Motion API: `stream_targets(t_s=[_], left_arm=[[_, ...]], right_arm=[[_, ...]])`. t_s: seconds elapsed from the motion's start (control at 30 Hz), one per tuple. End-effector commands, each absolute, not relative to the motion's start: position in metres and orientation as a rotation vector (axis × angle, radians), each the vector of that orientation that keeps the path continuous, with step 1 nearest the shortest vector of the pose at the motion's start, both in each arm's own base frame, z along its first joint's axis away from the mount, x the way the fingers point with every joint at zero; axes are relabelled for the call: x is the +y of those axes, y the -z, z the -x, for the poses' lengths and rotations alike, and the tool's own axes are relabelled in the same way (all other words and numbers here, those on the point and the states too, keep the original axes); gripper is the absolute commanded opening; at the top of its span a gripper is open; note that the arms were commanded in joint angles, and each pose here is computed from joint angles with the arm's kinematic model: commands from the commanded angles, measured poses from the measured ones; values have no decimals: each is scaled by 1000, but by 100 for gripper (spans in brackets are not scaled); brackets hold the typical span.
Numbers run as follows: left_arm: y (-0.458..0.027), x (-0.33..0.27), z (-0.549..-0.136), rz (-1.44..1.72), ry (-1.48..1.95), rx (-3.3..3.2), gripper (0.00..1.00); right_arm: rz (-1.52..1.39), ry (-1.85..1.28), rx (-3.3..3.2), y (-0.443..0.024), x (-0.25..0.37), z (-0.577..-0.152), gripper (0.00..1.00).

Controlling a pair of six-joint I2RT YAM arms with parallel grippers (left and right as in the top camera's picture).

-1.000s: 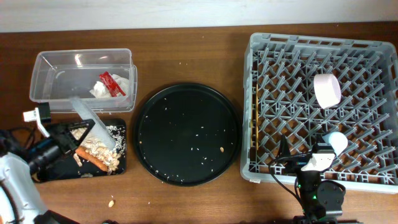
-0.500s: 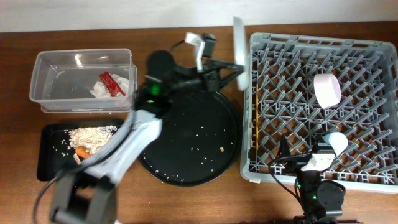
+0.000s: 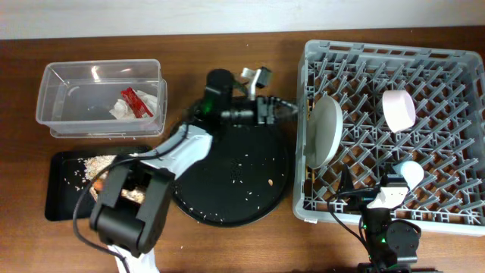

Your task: Sort waste into correct bins and load items into the dishwasher rack

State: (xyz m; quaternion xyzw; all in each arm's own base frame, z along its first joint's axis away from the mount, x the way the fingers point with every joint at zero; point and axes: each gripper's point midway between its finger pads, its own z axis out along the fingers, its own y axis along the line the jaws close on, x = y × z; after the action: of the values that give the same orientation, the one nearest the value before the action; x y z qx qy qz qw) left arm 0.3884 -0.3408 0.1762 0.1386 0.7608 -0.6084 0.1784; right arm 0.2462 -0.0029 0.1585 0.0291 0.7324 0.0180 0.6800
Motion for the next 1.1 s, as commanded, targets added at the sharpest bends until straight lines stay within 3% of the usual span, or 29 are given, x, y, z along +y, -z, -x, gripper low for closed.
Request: stream_targets(t_s=[0.0,0.13,0.17,0.27,0.4,0.6,0.87,1.0,1.07], left_arm=[[-212,-287,-394,-458,1278,2190,71],[-238,-158,-343,-326,399,2485,72],[-248,-145,-333,-305,342,2480,100],[-298,-121,-284,-283,327,2373,100],[-295,-78,-239,-244,133,2441,100],[-266,-48,-261,-96,39,2150,100],[-201,11,-226,149,-26,1827,100],[-154,11,-234,160,-17,1745,100],[-158,11,-241,162,-5,1674,100]], right_arm=[[-63,-32,1648,-156,-4,-246,98],[-63,-32,1648,-156,-4,-246,98],[-63,-31,1648,-156,-4,-246,98],[-63,-32,1648,-156,-4,-246,98],[-63,-31,1648,-156,-4,-246,98],[-64,-32,1648,-156,-4,-246,98],[-63,-32,1648,-156,-4,-246,98],[-63,-32,1648,-156,-4,-246,98],[-63,-32,1648,-156,-4,-246,98]])
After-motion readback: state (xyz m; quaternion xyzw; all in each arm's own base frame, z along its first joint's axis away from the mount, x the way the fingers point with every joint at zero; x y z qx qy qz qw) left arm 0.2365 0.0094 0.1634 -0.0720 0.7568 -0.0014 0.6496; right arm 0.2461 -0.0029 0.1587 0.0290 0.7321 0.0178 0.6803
